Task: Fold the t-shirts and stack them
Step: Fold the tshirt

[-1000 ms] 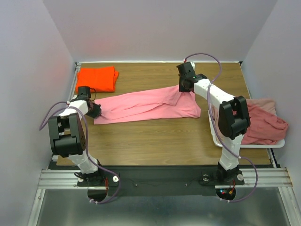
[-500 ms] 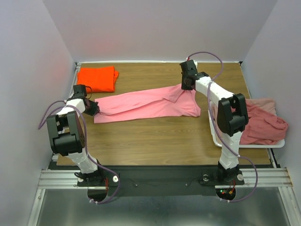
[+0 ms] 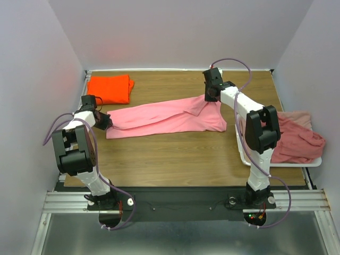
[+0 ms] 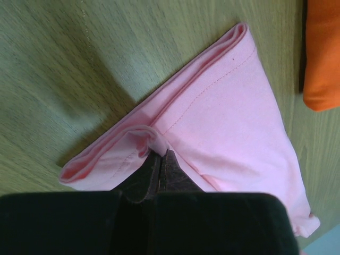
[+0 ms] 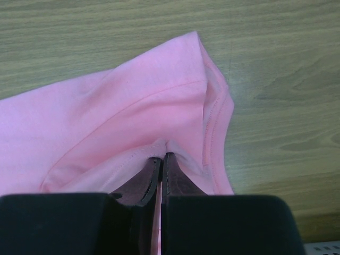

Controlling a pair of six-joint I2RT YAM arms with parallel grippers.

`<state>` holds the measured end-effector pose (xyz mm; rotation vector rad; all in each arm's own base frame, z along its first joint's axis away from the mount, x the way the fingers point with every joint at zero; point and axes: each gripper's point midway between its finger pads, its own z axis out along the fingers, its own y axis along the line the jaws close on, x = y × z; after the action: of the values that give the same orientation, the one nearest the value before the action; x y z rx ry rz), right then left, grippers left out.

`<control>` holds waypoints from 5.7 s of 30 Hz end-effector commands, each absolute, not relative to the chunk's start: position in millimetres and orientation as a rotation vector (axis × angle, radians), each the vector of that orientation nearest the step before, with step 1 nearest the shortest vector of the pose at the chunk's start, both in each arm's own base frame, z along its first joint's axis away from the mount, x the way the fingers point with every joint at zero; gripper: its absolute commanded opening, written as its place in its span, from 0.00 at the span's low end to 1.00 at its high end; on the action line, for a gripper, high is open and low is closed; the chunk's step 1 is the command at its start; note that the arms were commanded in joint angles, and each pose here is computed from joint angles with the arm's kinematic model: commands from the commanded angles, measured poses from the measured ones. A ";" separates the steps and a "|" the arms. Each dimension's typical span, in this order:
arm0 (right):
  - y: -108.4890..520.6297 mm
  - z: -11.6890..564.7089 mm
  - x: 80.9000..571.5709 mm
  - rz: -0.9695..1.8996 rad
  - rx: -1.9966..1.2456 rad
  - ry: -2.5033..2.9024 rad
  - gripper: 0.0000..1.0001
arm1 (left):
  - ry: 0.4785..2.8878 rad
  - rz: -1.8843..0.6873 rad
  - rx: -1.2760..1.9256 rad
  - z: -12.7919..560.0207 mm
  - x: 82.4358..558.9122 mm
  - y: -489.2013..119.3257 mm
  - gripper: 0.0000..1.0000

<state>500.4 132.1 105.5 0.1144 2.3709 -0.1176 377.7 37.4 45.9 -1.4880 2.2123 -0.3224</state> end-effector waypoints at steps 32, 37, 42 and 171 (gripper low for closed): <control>229.2 104.0 459.2 0.667 -0.011 2.434 1.00 | 2.098 -0.272 -1.206 124.8 344.0 45.7 0.98; 241.4 98.2 465.3 0.705 -0.044 2.430 1.00 | 2.094 -0.255 -1.234 111.9 328.3 44.8 0.98; 243.6 90.1 471.2 0.700 -0.023 2.441 1.00 | 2.115 -0.230 -1.240 109.5 326.2 47.1 0.98; 314.7 26.0 614.1 0.866 -0.182 2.210 1.00 | 2.994 -0.546 -0.763 -35.2 148.9 -235.3 0.98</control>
<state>622.7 302.2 64.6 -0.1609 2.1316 0.7925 275.3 -235.9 30.9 -0.7089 2.5163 -0.7580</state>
